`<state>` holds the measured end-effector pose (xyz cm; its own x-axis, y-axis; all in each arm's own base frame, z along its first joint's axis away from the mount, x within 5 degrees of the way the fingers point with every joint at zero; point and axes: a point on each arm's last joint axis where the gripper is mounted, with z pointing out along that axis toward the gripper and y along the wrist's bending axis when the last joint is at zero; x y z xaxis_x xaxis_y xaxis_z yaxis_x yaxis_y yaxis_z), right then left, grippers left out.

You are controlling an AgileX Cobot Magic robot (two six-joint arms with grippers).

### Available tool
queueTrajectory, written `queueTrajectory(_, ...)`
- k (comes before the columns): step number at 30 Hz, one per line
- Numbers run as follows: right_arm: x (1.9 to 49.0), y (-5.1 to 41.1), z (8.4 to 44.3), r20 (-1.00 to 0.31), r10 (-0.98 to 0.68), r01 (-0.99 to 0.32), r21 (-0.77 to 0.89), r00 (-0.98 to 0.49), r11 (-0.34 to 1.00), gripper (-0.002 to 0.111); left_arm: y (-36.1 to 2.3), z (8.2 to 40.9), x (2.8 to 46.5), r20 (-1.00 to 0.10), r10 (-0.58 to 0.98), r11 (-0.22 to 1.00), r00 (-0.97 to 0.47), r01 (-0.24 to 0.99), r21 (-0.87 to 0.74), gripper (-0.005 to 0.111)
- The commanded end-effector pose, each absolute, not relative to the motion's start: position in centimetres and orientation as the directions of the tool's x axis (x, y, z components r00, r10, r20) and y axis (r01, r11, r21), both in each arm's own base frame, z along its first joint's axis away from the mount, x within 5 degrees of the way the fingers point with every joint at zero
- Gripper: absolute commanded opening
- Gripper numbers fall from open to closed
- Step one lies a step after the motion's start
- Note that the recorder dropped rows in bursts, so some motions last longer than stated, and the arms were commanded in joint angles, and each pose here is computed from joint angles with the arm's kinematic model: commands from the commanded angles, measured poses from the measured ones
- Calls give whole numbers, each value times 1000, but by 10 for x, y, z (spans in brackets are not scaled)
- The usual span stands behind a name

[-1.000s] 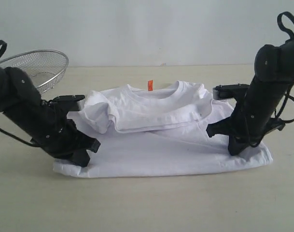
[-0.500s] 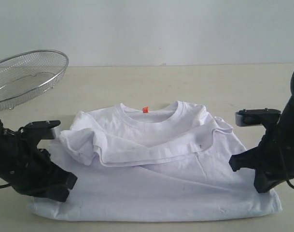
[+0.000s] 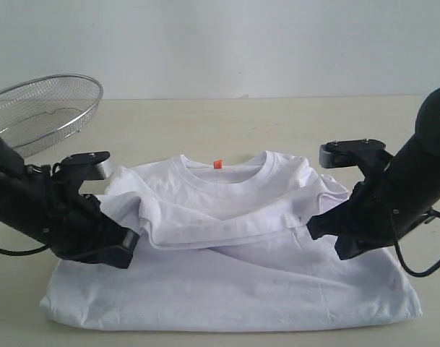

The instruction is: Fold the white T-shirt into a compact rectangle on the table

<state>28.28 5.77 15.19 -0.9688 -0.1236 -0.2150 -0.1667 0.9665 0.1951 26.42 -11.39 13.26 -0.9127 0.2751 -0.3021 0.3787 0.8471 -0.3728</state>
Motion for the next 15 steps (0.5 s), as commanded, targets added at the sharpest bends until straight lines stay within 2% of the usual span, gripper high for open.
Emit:
queueTrajectory(1, 288, 58, 134, -188, -132, -167, 186, -973, 968, 0, -131, 125, 273, -300, 311, 829, -902, 412, -378, 5)
queueTrajectory(8, 292, 57, 121, -187, -129, -161, 173, -974, 972, 0, -139, 111, 295, -316, 280, 851, -906, 387, -354, 5)
queueTrajectory(15, 291, 57, 121, -176, -130, -161, 176, -976, 971, 0, -146, 129, 321, -418, 257, 853, -871, 408, -326, 5)
